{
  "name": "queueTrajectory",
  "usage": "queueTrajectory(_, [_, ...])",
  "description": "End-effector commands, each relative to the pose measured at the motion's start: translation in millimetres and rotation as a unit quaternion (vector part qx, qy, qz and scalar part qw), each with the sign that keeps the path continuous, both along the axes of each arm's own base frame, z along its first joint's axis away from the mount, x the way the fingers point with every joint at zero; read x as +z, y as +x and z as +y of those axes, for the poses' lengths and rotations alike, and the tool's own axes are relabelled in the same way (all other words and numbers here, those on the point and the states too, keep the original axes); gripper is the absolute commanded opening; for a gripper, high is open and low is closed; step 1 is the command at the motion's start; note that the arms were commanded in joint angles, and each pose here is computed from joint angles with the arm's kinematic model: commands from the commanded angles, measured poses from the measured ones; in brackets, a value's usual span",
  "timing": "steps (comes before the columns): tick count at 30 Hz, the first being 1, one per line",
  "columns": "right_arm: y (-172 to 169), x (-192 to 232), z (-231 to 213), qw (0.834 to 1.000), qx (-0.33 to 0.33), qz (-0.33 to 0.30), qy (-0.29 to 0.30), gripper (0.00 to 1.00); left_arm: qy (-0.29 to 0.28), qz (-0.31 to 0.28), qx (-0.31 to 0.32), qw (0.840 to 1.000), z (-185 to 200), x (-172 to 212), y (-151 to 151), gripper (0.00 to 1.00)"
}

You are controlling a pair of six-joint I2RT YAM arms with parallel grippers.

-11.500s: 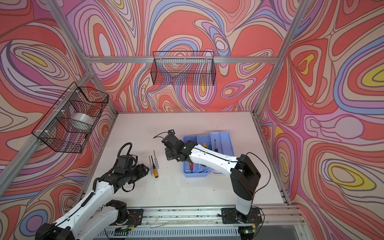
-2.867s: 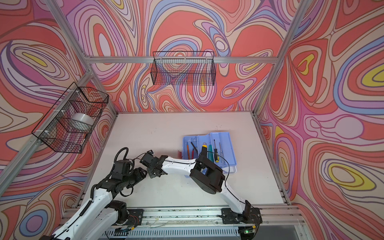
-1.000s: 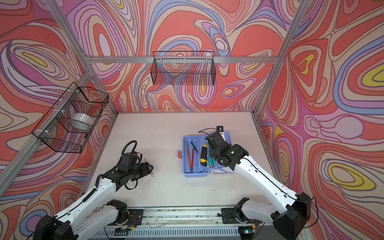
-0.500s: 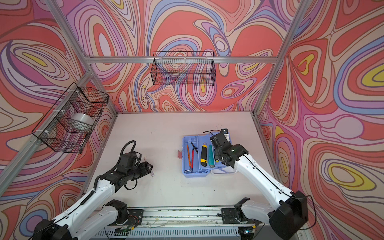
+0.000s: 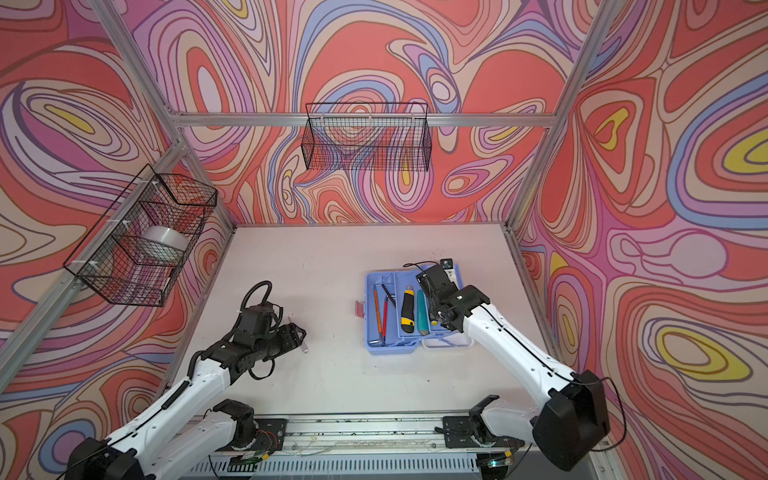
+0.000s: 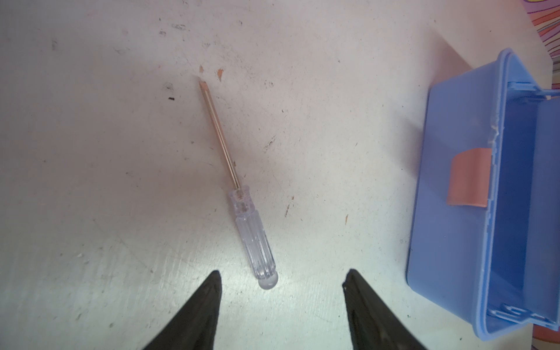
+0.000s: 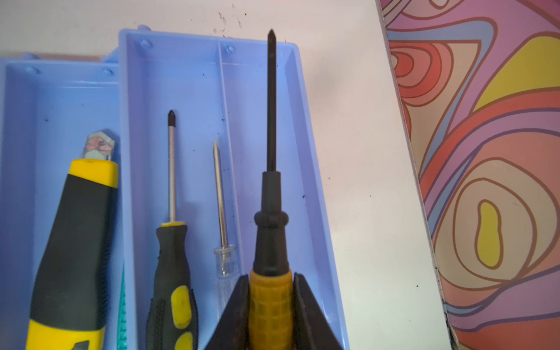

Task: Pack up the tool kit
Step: 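Lower the yellow-handled screwdriver into the tray and open the right gripper, then move the open right gripper from the box over the clear-handled screwdriver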

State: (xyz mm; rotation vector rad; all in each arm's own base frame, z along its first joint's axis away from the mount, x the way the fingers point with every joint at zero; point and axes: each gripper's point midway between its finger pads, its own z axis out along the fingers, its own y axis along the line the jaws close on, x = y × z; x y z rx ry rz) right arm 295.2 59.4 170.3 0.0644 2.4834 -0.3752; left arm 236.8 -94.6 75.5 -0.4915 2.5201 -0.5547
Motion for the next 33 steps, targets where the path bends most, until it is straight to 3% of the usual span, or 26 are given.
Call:
queueTrajectory(1, [-2,-6,-9,1.0,-0.013,0.01,-0.022,0.18,0.006,0.0,0.003,1.0,3,-6,-4,0.65])
queueTrajectory(26, [-6,-1,-13,0.999,-0.027,0.006,-0.018,0.35,0.011,-0.005,0.007,1.0,8,-2,-10,0.65])
queueTrajectory(33, [1,38,16,0.996,0.006,-0.03,0.079,0.34,0.018,-0.014,0.005,1.0,10,9,-9,0.66])
